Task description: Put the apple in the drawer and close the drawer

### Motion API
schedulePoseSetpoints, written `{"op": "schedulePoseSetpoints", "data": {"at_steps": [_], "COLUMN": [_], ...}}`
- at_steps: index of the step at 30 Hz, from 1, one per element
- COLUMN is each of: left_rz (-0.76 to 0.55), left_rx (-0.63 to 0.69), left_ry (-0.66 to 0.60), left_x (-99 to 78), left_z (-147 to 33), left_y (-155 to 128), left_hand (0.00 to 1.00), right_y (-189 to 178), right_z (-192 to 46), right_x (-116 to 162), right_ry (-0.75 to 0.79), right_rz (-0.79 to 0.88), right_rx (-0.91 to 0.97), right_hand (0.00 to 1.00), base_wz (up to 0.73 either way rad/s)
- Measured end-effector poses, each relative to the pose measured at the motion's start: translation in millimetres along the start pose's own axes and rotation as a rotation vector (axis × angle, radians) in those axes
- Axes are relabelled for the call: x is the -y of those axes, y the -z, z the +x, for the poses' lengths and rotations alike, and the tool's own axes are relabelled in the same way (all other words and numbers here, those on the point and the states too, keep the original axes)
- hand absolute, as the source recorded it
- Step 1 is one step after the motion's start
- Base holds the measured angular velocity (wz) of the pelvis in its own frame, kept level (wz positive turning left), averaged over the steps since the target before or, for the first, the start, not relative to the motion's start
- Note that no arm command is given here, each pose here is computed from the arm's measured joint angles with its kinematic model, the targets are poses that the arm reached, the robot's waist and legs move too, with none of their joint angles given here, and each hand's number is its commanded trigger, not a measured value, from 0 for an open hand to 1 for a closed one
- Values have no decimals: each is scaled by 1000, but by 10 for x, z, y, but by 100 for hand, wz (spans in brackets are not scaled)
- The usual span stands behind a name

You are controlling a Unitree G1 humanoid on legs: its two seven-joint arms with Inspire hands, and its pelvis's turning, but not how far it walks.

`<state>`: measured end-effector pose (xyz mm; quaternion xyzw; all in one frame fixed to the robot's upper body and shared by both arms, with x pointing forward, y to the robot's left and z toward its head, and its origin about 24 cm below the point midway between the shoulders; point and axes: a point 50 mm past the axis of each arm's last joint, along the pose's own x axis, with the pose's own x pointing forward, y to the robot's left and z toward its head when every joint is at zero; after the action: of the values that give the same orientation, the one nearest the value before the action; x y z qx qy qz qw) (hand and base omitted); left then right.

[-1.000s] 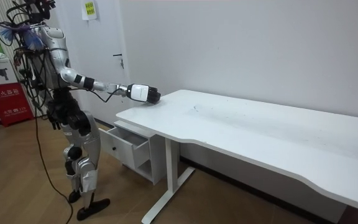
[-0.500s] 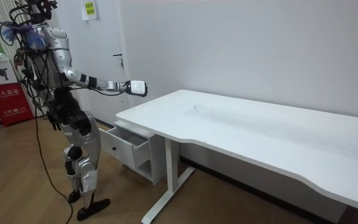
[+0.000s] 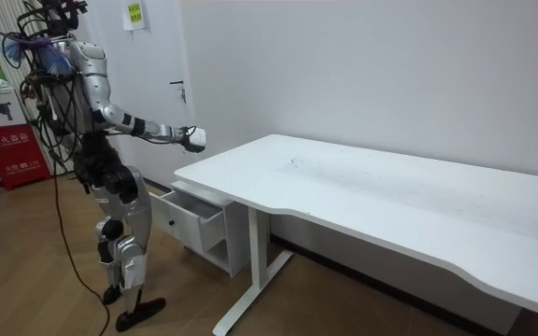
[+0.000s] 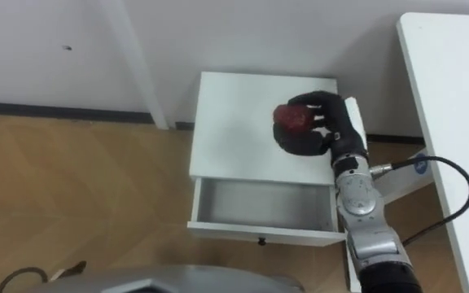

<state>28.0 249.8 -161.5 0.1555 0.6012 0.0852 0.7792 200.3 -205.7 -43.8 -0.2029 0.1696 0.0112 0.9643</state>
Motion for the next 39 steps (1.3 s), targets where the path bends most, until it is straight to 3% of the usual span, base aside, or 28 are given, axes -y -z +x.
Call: {"op": "schedulePoseSetpoints", "data": {"at_steps": [27,28,30,31,34,39], "left_rz": [-43,-43,-43,-43,-43,-43], "left_rx": [80,80,80,80,82,87], "left_ry": [-12,-11,-9,-8,-8,-9], "left_x": [-21,-21,-20,-20,-19,-21], "left_z": [16,17,17,17,18,18], "left_y": [-158,-159,-161,-162,-168,-181], "left_hand": [0,0,0,0,0,0], "right_y": [185,186,193,203,273,349], "right_z": [-44,-44,-46,-48,-68,-96], "right_x": [-227,-227,-231,-232,-241,-252], "right_ry": [-210,-211,-215,-215,-223,-232], "right_rz": [-69,-70,-74,-74,-77,-97], "right_rx": [-89,-90,-93,-97,-127,-159], "right_hand": [100,86,22,13,0,0], "base_wz": [0,0,0,0,0,0]}}
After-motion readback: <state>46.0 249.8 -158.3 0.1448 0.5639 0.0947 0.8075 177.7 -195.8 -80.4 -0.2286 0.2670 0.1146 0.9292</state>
